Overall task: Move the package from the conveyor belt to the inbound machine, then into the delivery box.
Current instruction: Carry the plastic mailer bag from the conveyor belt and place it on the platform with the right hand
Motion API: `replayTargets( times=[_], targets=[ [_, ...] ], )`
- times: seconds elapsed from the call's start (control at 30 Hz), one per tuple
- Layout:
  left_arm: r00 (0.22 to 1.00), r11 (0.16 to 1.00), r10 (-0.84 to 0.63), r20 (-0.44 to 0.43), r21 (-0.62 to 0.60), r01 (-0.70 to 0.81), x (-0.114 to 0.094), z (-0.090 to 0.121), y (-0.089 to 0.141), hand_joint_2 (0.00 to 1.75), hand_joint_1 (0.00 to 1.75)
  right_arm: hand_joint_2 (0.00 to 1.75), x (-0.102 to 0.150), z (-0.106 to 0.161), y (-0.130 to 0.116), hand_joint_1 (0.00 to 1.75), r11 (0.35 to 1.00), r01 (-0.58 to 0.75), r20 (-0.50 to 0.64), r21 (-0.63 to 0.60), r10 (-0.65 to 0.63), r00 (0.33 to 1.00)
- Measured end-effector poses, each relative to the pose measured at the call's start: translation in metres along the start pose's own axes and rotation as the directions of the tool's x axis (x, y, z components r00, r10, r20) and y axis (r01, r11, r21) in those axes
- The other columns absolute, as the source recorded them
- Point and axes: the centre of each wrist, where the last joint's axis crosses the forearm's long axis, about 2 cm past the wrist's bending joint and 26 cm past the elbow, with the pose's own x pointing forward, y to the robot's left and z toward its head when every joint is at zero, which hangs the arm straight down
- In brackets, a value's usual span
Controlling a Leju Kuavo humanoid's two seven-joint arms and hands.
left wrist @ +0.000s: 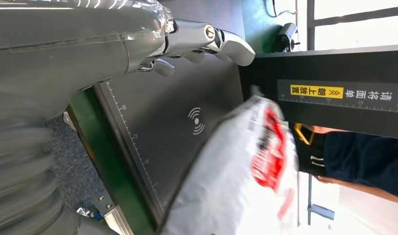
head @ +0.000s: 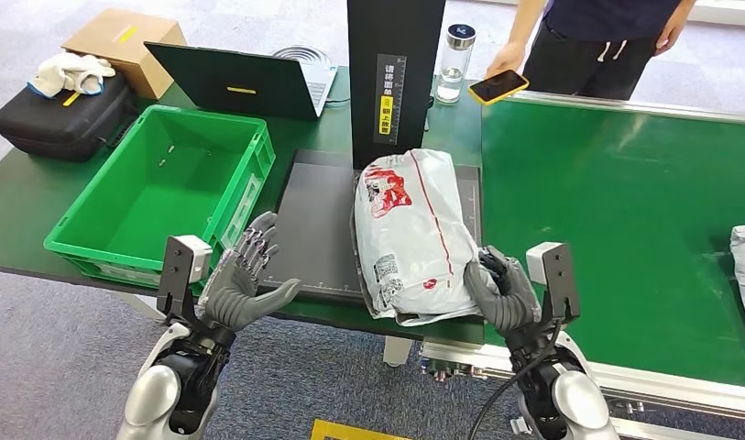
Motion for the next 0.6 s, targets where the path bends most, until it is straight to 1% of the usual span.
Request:
replayTargets(
  times=[0.1, 0.2, 0.6],
  targets=[
    [1.000, 1.000, -0.001, -0.001, 0.003, 0.001, 0.000, 0.000, 0.000, 1.75, 0.00, 1.75, -0.009, -0.008, -0.006, 1.75, 1.000, 0.012, -0.063, -0.007, -0.013, 0.998],
    [1.000, 1.000, -0.002, -0.002, 0.006, 0.002, 0.000, 0.000, 0.000, 1.75, 0.00, 1.75, -0.015, -0.014, -0.012, 1.75, 1.000, 0.010, -0.100, -0.017, -0.012, 0.995],
    [1.000, 1.000, -0.004, -0.006, 0.015, 0.004, 0.000, 0.000, 0.001, 1.75, 0.00, 1.75, -0.028, -0.024, -0.027, 1.75, 0.998, 0.001, -0.169, -0.060, -0.011, 0.985]
  ],
)
